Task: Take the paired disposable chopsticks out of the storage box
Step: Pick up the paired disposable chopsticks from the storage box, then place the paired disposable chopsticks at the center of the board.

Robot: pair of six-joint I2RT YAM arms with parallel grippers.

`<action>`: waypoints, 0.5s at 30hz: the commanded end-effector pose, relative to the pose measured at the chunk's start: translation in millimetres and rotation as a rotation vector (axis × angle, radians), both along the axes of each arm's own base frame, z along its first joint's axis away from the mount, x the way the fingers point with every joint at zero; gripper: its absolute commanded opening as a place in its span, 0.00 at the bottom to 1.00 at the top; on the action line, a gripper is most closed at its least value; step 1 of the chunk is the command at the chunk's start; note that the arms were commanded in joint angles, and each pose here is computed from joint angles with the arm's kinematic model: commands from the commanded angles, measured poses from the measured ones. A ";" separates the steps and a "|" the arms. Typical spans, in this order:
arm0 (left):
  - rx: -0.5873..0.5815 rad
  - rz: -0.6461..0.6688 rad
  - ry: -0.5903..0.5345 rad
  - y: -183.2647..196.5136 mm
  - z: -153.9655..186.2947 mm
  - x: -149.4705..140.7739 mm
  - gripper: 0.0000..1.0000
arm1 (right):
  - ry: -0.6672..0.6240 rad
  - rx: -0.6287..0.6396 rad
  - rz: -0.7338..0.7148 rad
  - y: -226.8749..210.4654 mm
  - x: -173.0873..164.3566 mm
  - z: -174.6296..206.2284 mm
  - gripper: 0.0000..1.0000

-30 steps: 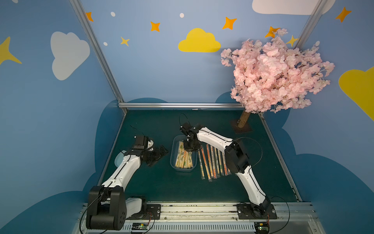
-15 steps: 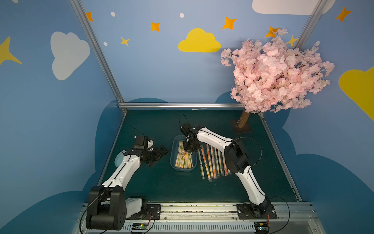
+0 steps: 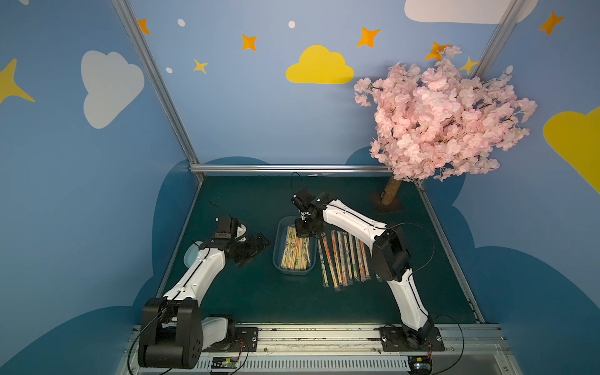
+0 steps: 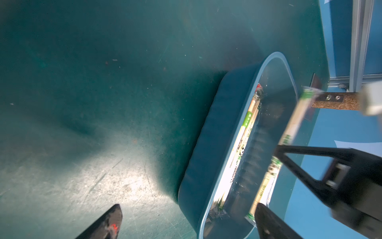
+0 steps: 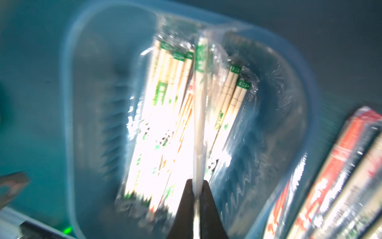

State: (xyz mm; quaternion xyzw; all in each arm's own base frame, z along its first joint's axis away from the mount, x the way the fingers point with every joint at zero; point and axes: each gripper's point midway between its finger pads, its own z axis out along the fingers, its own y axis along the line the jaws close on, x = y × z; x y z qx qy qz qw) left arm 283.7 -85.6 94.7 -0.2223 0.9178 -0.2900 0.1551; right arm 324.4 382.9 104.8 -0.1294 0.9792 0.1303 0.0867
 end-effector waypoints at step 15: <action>0.006 -0.048 -0.037 -7.7 27.4 -0.2 1.00 | -0.192 -0.168 -0.162 -189.3 25.3 32.4 0.00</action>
